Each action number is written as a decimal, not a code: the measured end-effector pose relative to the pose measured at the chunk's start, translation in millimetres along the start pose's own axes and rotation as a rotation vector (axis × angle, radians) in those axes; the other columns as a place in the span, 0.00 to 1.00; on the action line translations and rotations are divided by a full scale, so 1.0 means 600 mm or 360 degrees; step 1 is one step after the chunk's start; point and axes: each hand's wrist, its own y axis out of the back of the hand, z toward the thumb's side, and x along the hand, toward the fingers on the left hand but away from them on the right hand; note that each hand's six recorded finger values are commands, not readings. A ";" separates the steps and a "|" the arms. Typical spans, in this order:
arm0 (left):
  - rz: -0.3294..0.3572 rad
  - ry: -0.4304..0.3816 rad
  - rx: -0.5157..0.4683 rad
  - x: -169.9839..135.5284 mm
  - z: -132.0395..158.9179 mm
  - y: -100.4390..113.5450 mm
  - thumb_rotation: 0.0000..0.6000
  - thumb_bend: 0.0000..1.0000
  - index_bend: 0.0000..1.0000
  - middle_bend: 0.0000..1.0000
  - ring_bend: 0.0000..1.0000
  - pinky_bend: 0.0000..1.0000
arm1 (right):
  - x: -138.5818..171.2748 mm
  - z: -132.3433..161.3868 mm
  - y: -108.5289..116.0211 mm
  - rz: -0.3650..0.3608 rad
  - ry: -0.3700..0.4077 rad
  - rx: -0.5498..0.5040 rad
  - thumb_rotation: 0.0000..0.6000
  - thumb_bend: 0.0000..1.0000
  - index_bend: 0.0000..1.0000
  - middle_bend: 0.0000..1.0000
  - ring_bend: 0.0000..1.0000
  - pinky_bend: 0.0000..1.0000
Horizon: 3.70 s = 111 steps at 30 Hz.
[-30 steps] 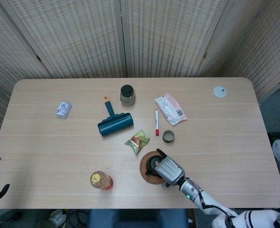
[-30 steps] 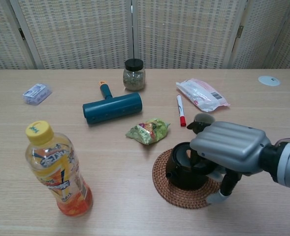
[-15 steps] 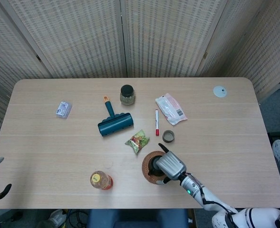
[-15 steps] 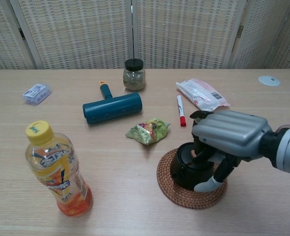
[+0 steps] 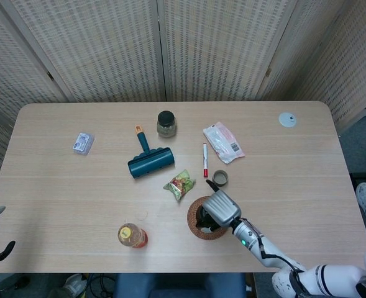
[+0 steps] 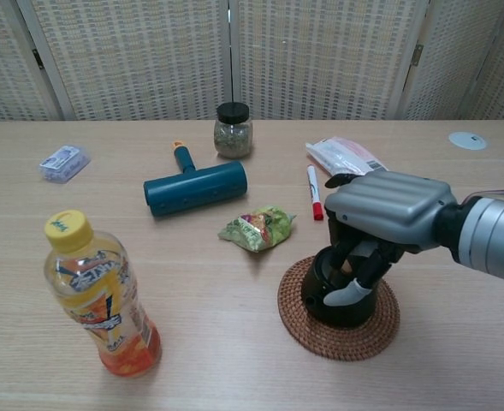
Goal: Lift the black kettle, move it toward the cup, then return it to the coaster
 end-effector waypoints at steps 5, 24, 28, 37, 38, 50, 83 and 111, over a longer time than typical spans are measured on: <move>-0.0006 -0.0005 0.0000 0.001 0.002 -0.002 1.00 0.24 0.15 0.02 0.07 0.00 | -0.001 -0.005 0.007 -0.0008 -0.0010 -0.0013 0.55 0.00 1.00 1.00 0.90 0.11; -0.0015 -0.0009 0.0013 0.003 0.002 -0.004 1.00 0.24 0.15 0.02 0.07 0.00 | -0.001 -0.023 0.040 -0.0082 -0.0042 -0.0008 0.55 0.20 1.00 1.00 0.92 0.18; -0.0014 -0.0010 0.0012 0.004 0.003 -0.005 1.00 0.24 0.15 0.02 0.07 0.00 | 0.000 -0.026 0.045 -0.0095 -0.0045 -0.0007 0.55 0.28 1.00 1.00 0.92 0.18; -0.0012 -0.0008 0.0011 0.004 0.002 -0.004 1.00 0.24 0.15 0.02 0.07 0.00 | 0.000 -0.031 0.049 -0.0115 -0.0055 -0.0008 0.55 0.36 1.00 1.00 0.92 0.20; -0.0012 -0.0008 0.0012 0.004 0.002 -0.004 1.00 0.24 0.15 0.02 0.07 0.00 | 0.001 -0.032 0.049 -0.0119 -0.0059 -0.0008 0.56 0.37 1.00 1.00 0.92 0.21; -0.0015 -0.0031 0.0013 0.007 0.009 -0.006 1.00 0.24 0.15 0.03 0.07 0.00 | 0.004 -0.046 0.050 -0.0132 -0.0076 0.0002 0.70 0.45 1.00 1.00 0.92 0.40; -0.0027 -0.0030 0.0030 0.009 0.014 -0.010 1.00 0.24 0.15 0.03 0.07 0.00 | 0.013 -0.107 0.061 -0.0127 -0.0164 -0.0014 0.86 0.51 1.00 1.00 0.92 0.55; -0.0049 -0.0024 0.0037 0.007 0.019 -0.018 1.00 0.24 0.15 0.03 0.07 0.00 | -0.058 -0.198 0.102 -0.0127 -0.0372 0.0043 0.86 0.50 1.00 1.00 0.92 0.55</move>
